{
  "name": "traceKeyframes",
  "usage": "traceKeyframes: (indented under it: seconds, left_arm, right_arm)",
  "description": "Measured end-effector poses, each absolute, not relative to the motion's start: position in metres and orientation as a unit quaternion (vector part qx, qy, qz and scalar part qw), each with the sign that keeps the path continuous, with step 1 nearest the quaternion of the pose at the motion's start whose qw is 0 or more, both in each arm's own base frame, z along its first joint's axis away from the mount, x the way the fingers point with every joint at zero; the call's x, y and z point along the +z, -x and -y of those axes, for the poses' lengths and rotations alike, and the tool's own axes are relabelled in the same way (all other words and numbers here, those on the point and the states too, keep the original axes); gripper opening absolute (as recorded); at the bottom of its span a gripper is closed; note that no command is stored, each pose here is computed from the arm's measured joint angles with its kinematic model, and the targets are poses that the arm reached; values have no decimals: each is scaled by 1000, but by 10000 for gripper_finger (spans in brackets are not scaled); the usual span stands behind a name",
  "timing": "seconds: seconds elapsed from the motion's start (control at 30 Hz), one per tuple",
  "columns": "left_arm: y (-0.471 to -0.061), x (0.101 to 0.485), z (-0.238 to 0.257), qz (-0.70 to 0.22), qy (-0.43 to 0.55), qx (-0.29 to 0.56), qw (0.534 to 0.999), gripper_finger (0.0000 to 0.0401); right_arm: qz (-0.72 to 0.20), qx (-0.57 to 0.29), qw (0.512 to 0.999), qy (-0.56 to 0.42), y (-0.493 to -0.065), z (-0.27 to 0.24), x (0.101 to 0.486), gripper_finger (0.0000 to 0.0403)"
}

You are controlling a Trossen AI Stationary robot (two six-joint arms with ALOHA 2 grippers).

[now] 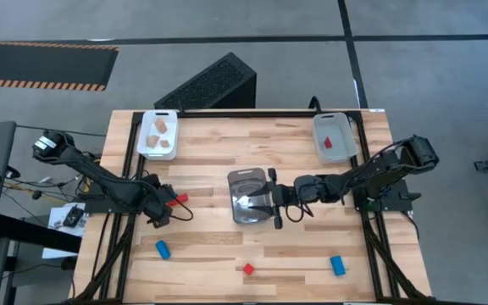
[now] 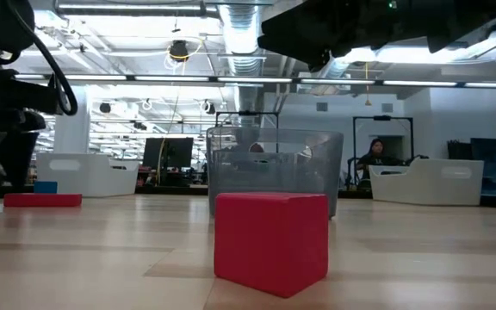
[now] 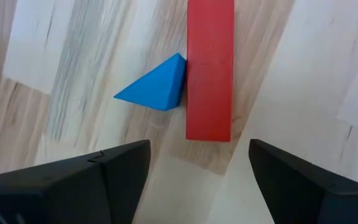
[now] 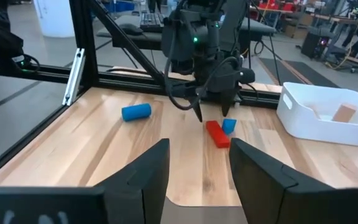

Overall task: Sort & place blocks by color
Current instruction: Put the top red block into the gray bin

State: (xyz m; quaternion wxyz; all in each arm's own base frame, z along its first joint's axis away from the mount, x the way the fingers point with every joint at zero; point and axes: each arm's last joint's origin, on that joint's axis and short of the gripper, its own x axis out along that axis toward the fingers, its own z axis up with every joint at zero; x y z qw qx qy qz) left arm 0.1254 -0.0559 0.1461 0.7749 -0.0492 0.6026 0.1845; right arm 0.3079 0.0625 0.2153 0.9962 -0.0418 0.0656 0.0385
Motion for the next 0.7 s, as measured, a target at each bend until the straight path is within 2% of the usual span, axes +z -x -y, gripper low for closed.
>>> traceKeyframes:
  seconds: [0.37,0.7]
  left_arm:
    - [-133,147,59,-575,45,163,800,261]
    - [-137,148,49,-566,58,197,798,261]
  right_arm:
    - [-65,41,996,42,-308,-63,215,193]
    - [-74,42,995,44,-308,-63,214,190]
